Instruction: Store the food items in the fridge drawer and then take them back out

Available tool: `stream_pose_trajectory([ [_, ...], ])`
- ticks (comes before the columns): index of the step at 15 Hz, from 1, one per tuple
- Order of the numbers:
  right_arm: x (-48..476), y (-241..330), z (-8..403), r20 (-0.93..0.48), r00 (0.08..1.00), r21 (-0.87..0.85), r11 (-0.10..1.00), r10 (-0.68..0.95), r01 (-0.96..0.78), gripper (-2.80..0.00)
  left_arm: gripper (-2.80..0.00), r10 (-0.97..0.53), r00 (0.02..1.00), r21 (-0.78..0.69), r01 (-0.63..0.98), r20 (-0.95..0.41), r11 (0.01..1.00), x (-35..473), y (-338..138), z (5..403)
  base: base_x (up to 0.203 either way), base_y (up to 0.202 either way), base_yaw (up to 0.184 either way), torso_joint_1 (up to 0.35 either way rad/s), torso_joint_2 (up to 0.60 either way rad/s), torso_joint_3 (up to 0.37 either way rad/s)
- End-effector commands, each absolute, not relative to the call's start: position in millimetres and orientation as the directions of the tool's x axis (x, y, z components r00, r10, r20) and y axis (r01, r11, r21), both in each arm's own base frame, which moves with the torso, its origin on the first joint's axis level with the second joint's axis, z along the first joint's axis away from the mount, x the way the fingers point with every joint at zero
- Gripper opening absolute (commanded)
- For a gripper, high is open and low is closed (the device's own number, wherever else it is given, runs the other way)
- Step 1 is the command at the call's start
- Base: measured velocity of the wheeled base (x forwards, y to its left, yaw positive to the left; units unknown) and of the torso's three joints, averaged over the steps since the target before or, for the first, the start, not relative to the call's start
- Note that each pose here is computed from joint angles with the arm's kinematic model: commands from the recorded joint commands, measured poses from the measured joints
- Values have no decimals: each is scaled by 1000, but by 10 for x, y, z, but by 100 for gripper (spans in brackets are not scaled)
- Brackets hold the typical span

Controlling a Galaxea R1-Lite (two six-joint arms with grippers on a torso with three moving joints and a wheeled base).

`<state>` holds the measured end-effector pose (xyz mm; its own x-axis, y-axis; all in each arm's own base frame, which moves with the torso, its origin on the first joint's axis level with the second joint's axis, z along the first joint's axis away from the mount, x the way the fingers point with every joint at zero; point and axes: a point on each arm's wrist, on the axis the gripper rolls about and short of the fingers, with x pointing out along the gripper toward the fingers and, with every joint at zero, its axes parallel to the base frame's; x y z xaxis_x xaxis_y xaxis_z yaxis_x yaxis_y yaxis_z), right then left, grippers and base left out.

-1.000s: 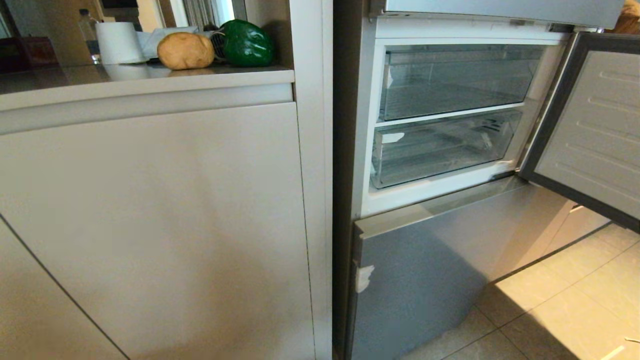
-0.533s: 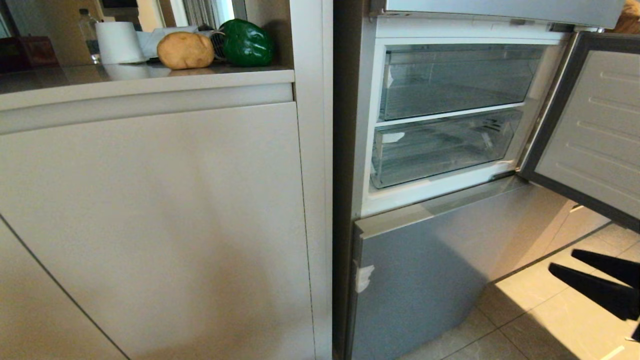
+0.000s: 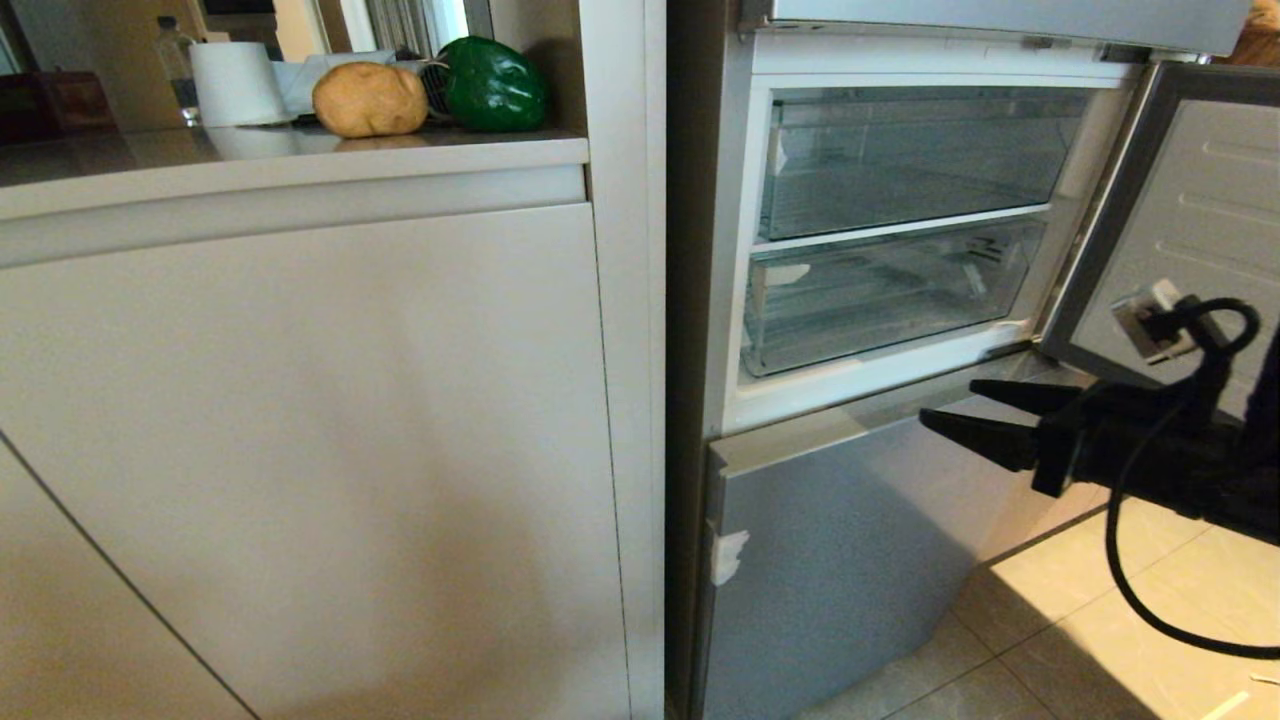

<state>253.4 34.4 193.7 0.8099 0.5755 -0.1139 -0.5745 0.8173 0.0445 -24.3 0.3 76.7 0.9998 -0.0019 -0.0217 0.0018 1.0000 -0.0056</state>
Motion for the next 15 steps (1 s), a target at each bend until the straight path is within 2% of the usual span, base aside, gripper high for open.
stream_pose_trajectory([
  [1,2898,565,1663,-183,817,43,835,546,-548,0,-280,-2,1000,-6,1,-24,1000,-242,3,766,0,0,0,0,0,0],
  [3,3077,877,1618,-136,865,-30,870,484,-492,0,-280,-2,1000,-6,1,-23,1000,-242,3,768,0,0,0,0,0,0],
  [7,3359,993,1767,-12,910,-60,908,414,-414,0,-280,-2,1000,-6,1,-23,1000,-242,3,768,0,0,0,0,0,0],
  [15,3655,1146,1794,38,904,-67,904,425,-422,0,-280,-2,1000,-6,1,-23,1000,-242,3,767,0,0,0,0,0,0],
])
